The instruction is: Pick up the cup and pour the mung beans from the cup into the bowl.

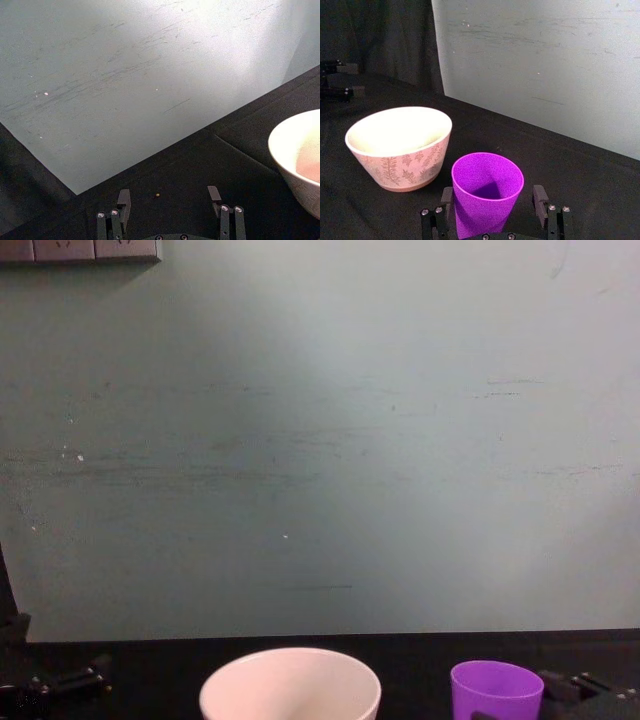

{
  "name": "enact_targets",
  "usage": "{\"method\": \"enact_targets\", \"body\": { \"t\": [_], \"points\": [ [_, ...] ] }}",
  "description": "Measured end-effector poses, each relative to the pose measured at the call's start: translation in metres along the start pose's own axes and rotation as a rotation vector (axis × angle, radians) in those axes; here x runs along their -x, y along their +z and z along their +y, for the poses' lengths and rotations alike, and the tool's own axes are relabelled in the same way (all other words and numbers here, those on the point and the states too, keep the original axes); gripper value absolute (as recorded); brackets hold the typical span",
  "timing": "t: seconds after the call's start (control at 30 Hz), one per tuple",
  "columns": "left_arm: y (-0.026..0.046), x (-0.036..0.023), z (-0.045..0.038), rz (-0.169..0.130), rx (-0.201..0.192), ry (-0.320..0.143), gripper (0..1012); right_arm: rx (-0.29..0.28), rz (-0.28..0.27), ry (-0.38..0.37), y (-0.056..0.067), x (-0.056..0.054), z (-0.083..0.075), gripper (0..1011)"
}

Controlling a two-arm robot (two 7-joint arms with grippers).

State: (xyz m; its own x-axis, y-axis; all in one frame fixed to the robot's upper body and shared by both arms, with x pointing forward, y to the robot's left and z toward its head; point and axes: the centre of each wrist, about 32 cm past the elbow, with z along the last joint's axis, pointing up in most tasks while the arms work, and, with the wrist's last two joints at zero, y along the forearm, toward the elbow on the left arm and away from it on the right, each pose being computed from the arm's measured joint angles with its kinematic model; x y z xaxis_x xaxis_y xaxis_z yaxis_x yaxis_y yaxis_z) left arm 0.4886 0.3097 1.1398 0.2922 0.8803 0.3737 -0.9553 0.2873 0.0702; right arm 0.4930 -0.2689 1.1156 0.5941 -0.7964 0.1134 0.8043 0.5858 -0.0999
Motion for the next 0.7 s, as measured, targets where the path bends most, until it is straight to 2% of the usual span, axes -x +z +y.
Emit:
{"method": "enact_targets", "body": {
  "t": [0.43,0.7],
  "points": [
    [0.0,0.0,0.0,0.0,0.0,0.0,1000,-0.01,0.053,0.032,-0.008,-0.001,0.022,1003],
    [0.0,0.0,0.0,0.0,0.0,0.0,1000,-0.01,0.053,0.039,-0.008,-0.003,0.028,1003]
  ]
}}
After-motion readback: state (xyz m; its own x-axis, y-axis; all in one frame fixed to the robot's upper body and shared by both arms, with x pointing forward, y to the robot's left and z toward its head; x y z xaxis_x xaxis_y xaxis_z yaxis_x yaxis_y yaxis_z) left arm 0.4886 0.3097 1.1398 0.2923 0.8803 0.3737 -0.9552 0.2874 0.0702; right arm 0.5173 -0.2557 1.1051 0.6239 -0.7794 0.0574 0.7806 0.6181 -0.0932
